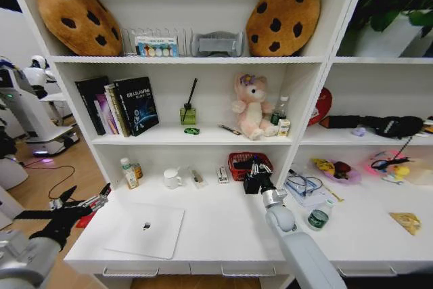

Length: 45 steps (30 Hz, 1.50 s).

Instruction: Organize the objects on the table.

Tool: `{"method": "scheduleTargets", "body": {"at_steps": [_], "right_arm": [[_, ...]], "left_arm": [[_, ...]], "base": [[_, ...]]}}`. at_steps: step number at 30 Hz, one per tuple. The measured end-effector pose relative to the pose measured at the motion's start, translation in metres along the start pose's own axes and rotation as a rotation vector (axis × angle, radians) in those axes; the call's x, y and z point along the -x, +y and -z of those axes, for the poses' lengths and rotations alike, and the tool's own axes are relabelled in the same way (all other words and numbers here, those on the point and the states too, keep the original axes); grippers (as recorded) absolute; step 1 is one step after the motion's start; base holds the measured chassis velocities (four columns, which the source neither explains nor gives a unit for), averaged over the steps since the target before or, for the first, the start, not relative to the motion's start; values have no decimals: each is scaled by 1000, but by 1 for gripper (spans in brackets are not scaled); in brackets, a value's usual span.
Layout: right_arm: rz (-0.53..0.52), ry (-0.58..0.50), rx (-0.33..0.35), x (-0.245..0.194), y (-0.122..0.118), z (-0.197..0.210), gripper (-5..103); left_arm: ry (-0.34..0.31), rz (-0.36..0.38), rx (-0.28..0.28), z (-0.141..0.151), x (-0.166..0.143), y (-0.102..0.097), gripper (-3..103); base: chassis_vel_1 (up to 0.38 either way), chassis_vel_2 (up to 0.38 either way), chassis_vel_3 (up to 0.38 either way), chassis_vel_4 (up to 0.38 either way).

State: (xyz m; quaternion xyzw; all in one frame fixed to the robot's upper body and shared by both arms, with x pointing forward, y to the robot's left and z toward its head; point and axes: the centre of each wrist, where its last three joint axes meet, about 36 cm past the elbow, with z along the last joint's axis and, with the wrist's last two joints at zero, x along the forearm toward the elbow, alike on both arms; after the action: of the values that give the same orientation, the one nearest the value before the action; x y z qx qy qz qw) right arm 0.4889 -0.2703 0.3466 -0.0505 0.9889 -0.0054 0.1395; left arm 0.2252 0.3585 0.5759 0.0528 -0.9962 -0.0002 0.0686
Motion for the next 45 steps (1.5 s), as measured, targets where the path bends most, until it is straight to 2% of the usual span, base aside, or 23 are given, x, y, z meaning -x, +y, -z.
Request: {"method": "scheduleTargets", "body": {"at_steps": [11, 12, 13, 15, 18, 20, 21, 23, 24, 25, 27, 28, 30, 31, 33, 34, 35, 37, 38, 39, 40, 42, 45], "right_arm": [[3, 25, 6, -7, -1, -2, 10], [2, 32, 11, -10, -1, -2, 15], [2, 32, 11, -10, -1, -2, 15], [0, 38, 14, -13, -1, -3, 27], [-1, 38, 19, -14, -1, -2, 32], [1, 37, 17, -16, -3, 0, 42], [1, 37, 17, -16, -3, 0, 42], [7, 26, 21, -21, -5, 11, 54], [7, 26, 21, -21, -5, 11, 54], [10, 28, 23, -25, -8, 21, 59], [6, 97, 22, -45, -12, 57, 70], [6, 97, 22, -45, -12, 57, 70], [13, 234, 26, -77, -14, 95, 80], [13, 234, 26, -77, -14, 95, 80], [54, 361, 42, -103, -19, 123, 91], [55, 397, 41, -109, -23, 128, 91], [55, 397, 41, -109, -23, 128, 91], [3, 523, 28, -126, -43, 130, 100], [3, 523, 28, -126, -43, 130, 100], [-60, 599, 32, -131, -52, 126, 100], [-60, 599, 32, -131, -52, 126, 100], [-159, 704, 73, -132, -60, 120, 100], [-199, 756, 104, -129, -67, 111, 100]], "left_arm": [[0, 0, 0, 0, 0, 0, 100], [0, 0, 0, 0, 0, 0, 100], [0, 0, 0, 0, 0, 0, 100], [0, 0, 0, 0, 0, 0, 100], [0, 0, 0, 0, 0, 0, 100], [0, 0, 0, 0, 0, 0, 100], [0, 0, 0, 0, 0, 0, 100], [0, 0, 0, 0, 0, 0, 100], [0, 0, 0, 0, 0, 0, 100], [0, 0, 0, 0, 0, 0, 100], [0, 0, 0, 0, 0, 0, 100], [0, 0, 0, 0, 0, 0, 100], [0, 1, 0, 0, 0, 0, 100], [0, 1, 0, 0, 0, 0, 100], [0, 1, 0, 0, 0, 0, 100], [0, 0, 0, 0, 0, 0, 100], [0, 0, 0, 0, 0, 0, 100], [0, 1, 0, 0, 0, 0, 100], [0, 1, 0, 0, 0, 0, 100], [0, 1, 0, 0, 0, 0, 100], [0, 1, 0, 0, 0, 0, 100], [0, 1, 0, 0, 0, 0, 100], [0, 1, 0, 0, 0, 0, 100]], "base": [[0, 0, 0, 0], [0, 0, 0, 0], [0, 0, 0, 0], [0, 0, 0, 0], [0, 0, 0, 0], [0, 0, 0, 0], [0, 0, 0, 0], [0, 0, 0, 0], [0, 0, 0, 0], [0, 0, 0, 0], [0, 0, 0, 0], [0, 0, 0, 0], [0, 0, 0, 0], [0, 0, 0, 0], [0, 0, 0, 0], [0, 0, 0, 0], [0, 0, 0, 0], [0, 0, 0, 0], [0, 0, 0, 0], [0, 0, 0, 0], [0, 0, 0, 0], [0, 0, 0, 0], [0, 0, 0, 0]]}}
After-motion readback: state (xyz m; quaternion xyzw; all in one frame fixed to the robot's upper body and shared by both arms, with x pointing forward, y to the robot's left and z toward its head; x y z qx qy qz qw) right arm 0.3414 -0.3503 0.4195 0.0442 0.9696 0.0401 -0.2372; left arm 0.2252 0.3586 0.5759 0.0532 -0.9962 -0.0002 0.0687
